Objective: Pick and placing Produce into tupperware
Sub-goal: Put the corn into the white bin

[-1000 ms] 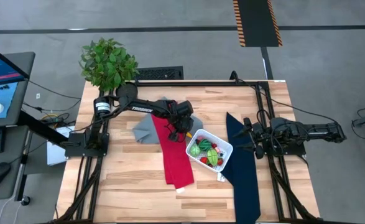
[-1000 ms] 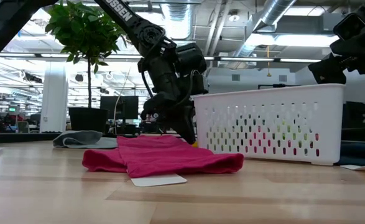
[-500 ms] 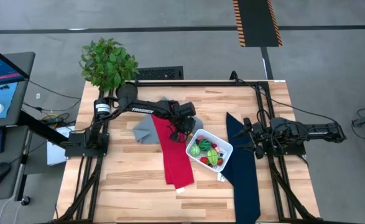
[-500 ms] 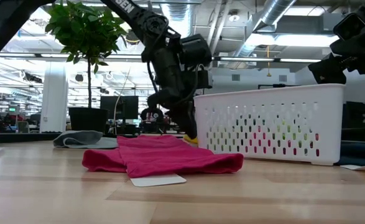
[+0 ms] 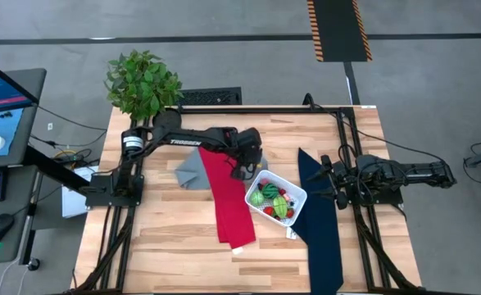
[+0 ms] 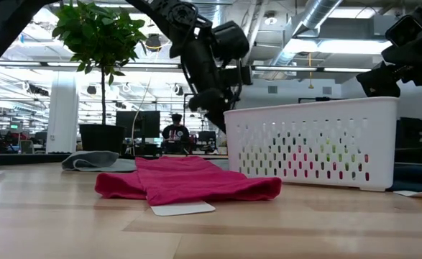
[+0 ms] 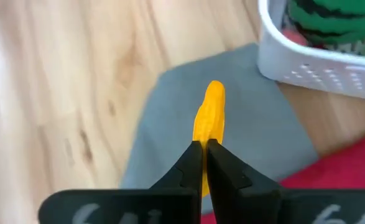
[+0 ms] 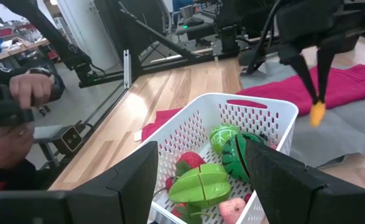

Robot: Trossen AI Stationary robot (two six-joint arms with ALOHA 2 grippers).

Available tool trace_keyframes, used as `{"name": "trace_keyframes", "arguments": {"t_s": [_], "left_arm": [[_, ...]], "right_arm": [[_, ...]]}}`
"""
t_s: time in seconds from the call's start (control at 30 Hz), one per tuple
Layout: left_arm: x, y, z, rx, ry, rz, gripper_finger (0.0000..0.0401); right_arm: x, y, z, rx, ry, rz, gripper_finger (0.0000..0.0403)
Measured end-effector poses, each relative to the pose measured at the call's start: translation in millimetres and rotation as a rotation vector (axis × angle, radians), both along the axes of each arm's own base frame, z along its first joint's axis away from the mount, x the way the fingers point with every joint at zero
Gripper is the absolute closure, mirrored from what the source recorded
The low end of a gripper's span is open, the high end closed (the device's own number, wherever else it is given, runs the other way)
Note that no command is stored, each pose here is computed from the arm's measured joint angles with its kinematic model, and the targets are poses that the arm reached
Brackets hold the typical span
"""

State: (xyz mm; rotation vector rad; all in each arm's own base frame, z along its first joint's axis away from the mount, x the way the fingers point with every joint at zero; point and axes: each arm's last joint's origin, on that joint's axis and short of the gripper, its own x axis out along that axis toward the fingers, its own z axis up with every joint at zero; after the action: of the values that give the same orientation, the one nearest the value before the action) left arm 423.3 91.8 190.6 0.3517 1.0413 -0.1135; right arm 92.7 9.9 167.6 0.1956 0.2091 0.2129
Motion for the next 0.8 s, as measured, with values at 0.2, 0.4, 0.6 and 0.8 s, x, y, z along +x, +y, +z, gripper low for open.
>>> {"name": "trace_keyframes", "arguments": {"t_s": [0.2,0.4,0.6,0.8], "left_arm": [[-0.5,2.8,27.9,-0.044,-0.143,-0.038,0.0401],[-6.9,-2.8,57.2,-0.275,-0.276,-0.163,0.0401],[1.7,-35.1,58.3,-0.321,-0.296,-0.23,0.0401],[7.2,-70.5,57.7,-0.297,-0.297,-0.293,0.0401]], "right_arm": [[0.0,0.0,0.0,0.0,0.0,0.0,0.0138],[0.0,0.0,-0.1,0.0,0.0,-0.001,0.0138],[0.0,0.0,-0.1,0.0,0.0,0.0,0.0138],[0.0,0.0,-0.1,0.0,0.0,0.0,0.0138]]}}
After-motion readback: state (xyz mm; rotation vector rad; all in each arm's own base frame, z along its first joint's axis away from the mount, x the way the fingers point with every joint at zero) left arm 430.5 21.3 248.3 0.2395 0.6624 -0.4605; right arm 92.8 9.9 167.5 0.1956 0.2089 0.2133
